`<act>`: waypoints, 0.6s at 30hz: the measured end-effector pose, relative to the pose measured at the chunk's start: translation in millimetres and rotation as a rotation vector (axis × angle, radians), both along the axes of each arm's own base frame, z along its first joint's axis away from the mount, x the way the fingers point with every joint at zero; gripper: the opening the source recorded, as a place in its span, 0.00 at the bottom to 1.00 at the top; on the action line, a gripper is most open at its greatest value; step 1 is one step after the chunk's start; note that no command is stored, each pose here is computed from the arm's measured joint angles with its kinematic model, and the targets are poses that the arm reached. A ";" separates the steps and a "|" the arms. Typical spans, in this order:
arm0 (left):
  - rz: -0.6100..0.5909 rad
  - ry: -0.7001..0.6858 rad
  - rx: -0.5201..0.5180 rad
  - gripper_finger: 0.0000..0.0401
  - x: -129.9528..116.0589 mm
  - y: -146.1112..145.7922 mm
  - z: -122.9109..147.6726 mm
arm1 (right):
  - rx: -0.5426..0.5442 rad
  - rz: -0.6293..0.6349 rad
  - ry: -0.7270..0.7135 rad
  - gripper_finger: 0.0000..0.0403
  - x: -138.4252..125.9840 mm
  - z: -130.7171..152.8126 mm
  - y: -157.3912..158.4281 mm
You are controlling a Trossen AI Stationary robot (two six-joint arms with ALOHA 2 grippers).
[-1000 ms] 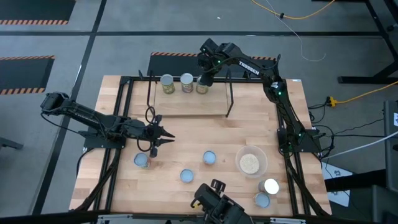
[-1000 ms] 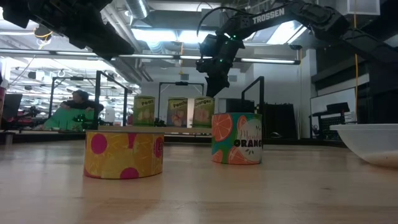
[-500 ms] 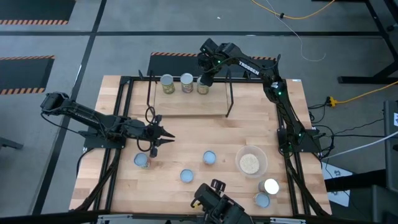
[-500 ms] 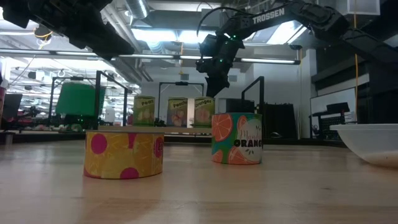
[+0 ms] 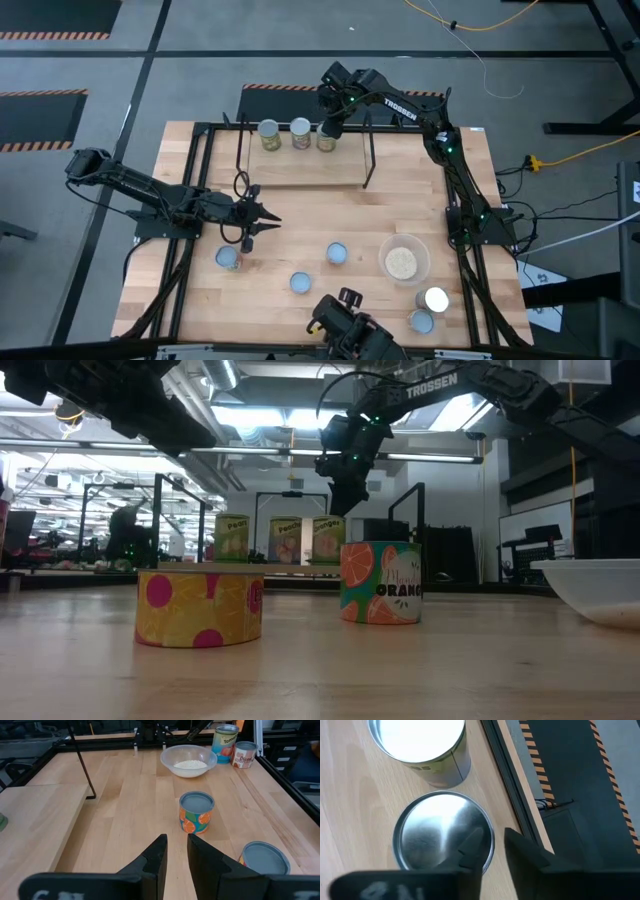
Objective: Pick and place cans onto a shelf
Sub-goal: Put the canned oranges on the shelf, then put the small canned oranges on the shelf
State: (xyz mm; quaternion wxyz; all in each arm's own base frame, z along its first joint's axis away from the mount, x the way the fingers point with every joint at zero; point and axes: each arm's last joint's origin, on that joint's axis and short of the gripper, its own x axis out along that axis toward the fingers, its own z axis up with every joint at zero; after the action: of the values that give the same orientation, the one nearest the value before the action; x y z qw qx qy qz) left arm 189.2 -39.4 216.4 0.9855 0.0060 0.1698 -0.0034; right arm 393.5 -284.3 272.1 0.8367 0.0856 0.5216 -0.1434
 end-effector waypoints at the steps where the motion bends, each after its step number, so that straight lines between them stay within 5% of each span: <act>1: 0.000 0.000 0.000 0.17 0.0 0.0 0.0 | -0.001 0.000 -0.001 0.24 0.1 0.1 -0.1; 10: 0.000 0.000 0.000 0.17 0.0 0.0 0.0 | 0.006 0.001 0.007 0.30 -2.5 6.4 1.9; 18: 0.000 0.000 0.000 0.17 0.0 0.0 0.0 | -0.019 0.038 -0.038 0.30 -17.9 56.3 31.0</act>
State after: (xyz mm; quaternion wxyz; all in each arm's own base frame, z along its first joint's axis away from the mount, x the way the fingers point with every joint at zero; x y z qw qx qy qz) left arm 189.2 -39.4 216.4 0.9855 0.0059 0.1698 -0.0034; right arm 375.6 -253.2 328.4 0.8497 0.0705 0.5059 -0.1308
